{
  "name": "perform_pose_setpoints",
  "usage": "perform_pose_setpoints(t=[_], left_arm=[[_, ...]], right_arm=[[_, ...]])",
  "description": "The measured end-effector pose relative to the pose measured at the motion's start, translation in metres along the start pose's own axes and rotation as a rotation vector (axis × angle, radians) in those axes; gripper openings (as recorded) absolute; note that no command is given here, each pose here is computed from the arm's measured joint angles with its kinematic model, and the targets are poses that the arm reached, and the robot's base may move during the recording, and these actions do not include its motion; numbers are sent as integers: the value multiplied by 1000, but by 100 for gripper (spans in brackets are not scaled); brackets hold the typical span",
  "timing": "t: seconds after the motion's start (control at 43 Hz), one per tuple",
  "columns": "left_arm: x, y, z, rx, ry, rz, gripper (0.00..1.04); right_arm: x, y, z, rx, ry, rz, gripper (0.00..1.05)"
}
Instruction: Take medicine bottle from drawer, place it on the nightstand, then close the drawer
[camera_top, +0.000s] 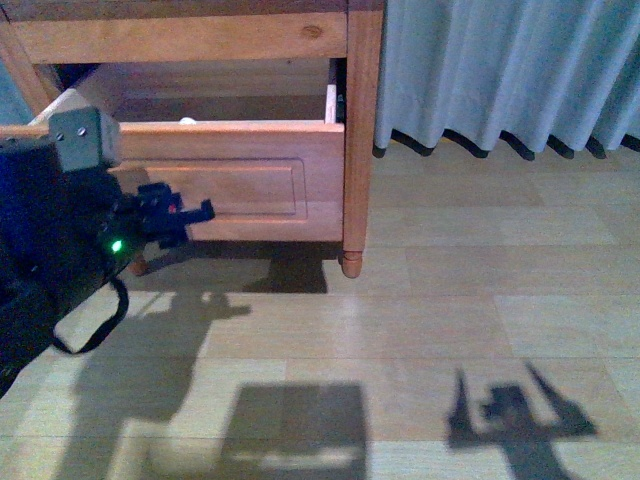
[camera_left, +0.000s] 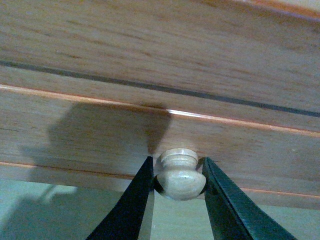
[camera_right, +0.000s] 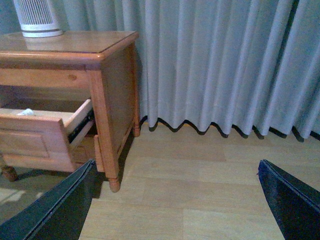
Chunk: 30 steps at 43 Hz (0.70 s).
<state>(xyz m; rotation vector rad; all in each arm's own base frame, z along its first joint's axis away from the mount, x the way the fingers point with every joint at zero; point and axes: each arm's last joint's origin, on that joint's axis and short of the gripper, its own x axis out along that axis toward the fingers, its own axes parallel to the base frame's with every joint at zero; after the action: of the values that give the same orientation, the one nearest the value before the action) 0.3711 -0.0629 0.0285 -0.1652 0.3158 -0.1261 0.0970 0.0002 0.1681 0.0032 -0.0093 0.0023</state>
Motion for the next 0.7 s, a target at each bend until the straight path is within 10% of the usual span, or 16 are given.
perform_pose_setpoints(t=[0.209, 0.558, 0.698], left_arm=[[-64, -2, -21, -27, 49, -21, 26], [-124, -8, 4, -131, 125, -64, 89], [-138, 1, 35, -155, 104, -74, 99]], right_arm=[[0, 0, 0, 0, 0, 0, 98], [0, 0, 0, 0, 0, 0, 98], [0, 0, 0, 0, 0, 0, 98]])
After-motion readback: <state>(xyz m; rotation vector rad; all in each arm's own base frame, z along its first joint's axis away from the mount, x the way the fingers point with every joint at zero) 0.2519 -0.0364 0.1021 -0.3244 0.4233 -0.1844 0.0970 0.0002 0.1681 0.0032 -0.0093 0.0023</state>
